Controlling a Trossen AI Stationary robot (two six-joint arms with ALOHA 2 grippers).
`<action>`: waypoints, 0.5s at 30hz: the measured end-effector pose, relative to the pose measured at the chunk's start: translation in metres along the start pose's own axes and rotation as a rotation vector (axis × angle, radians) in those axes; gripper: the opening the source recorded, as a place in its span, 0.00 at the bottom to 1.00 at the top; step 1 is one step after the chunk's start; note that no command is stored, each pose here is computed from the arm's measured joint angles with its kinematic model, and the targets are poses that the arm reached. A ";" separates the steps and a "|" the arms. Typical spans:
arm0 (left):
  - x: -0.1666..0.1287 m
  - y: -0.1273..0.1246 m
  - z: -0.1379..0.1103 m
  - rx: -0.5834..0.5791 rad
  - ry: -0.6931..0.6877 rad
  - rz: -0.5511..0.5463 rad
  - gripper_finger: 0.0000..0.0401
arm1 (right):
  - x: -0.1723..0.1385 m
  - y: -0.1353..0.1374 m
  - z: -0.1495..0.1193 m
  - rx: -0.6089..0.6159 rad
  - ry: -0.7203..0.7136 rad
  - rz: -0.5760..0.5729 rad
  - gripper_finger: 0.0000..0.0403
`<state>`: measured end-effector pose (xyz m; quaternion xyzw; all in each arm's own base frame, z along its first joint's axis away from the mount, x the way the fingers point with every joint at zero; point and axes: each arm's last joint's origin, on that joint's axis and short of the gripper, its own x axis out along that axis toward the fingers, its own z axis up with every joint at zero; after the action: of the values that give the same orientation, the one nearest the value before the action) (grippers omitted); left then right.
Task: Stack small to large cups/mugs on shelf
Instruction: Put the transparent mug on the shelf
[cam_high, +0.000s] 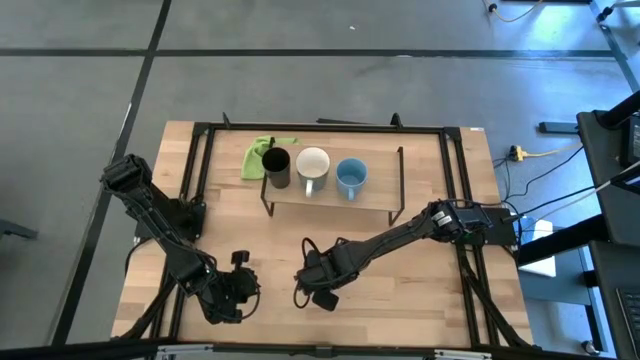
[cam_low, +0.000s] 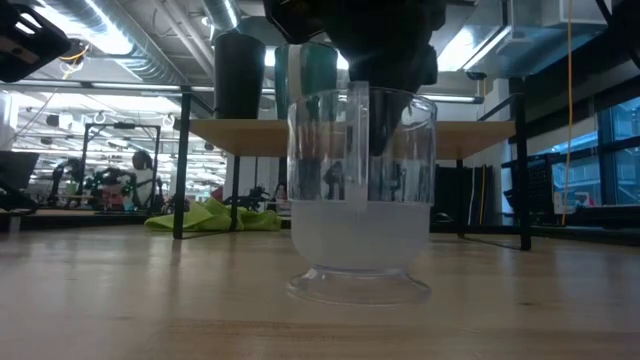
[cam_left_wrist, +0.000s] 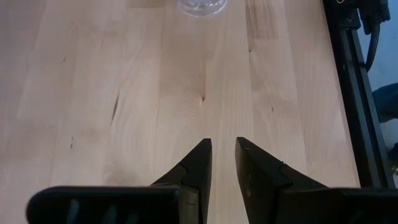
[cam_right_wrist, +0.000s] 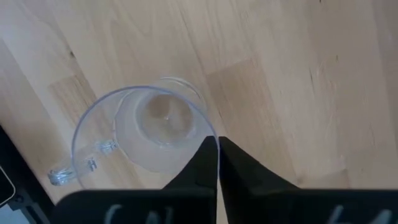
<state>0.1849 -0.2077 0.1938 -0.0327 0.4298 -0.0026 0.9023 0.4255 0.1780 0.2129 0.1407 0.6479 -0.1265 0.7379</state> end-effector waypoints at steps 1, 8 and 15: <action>0.000 0.000 0.000 0.000 0.000 0.000 0.17 | 0.000 0.000 0.000 0.004 0.002 0.002 0.02; 0.000 0.000 0.000 -0.003 -0.001 0.000 0.17 | -0.021 0.008 -0.006 0.010 -0.005 0.010 0.01; 0.003 0.005 0.004 -0.038 0.001 0.017 0.17 | -0.071 0.008 -0.019 0.015 -0.056 -0.047 0.01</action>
<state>0.1894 -0.2031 0.1936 -0.0459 0.4304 0.0133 0.9014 0.4024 0.1929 0.2810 0.1274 0.6290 -0.1525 0.7516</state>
